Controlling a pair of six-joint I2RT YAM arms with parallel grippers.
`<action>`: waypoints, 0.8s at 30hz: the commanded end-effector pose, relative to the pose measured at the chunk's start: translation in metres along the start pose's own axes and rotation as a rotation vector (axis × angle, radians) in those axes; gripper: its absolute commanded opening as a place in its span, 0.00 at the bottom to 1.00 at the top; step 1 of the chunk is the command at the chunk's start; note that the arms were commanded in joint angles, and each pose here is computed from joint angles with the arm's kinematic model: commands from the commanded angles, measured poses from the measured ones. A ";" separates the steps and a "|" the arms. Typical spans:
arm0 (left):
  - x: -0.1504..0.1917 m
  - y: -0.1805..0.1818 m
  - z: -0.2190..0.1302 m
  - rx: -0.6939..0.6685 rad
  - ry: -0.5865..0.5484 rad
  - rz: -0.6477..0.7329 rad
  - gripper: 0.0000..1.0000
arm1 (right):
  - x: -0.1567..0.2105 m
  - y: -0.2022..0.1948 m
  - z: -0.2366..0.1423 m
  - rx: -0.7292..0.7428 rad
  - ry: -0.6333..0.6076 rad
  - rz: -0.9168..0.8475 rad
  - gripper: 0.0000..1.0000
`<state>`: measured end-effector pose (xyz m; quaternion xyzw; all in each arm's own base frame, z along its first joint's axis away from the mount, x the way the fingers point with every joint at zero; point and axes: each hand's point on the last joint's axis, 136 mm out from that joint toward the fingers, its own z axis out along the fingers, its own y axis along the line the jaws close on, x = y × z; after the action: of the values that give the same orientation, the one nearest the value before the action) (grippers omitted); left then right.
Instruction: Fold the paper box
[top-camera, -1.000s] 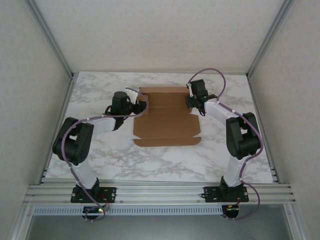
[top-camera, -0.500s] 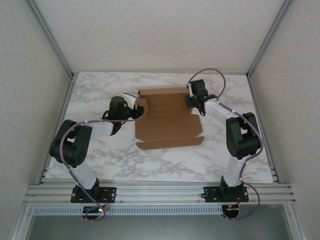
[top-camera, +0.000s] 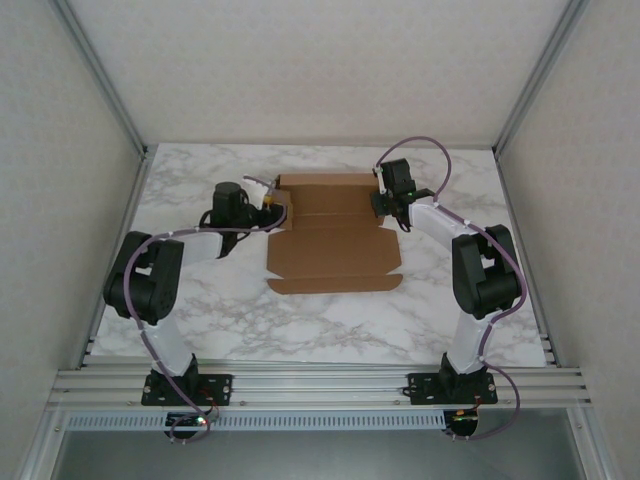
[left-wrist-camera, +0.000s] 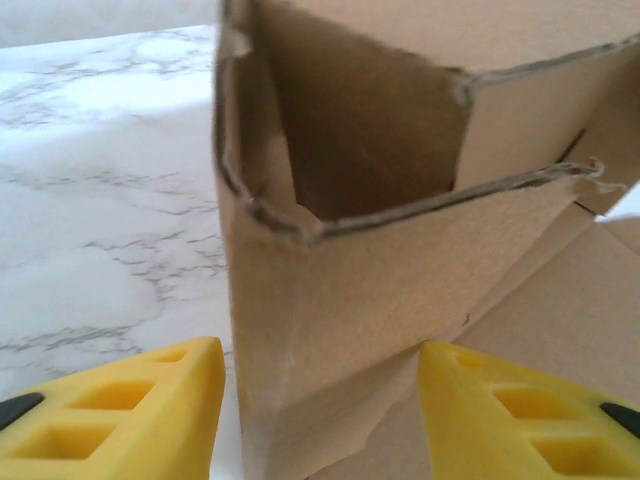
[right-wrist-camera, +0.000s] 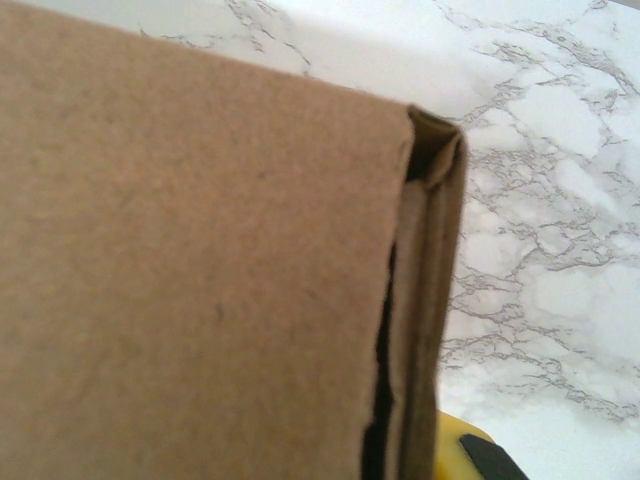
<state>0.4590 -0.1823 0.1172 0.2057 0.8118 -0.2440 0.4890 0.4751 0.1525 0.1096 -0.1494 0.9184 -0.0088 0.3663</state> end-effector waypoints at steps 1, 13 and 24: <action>-0.004 -0.031 0.007 0.087 0.006 0.083 0.53 | 0.009 0.009 0.000 -0.034 0.034 -0.038 0.04; -0.016 -0.007 0.002 -0.134 -0.082 0.058 0.52 | 0.008 0.011 -0.002 -0.046 0.031 -0.031 0.04; -0.023 0.026 0.023 -0.300 -0.076 -0.041 0.57 | 0.008 0.014 -0.004 -0.052 0.030 -0.034 0.04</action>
<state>0.4845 -0.1794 0.1183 0.1369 0.8226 -0.1517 0.5306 0.4747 0.1539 0.1094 -0.1510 0.9184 -0.0040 0.3656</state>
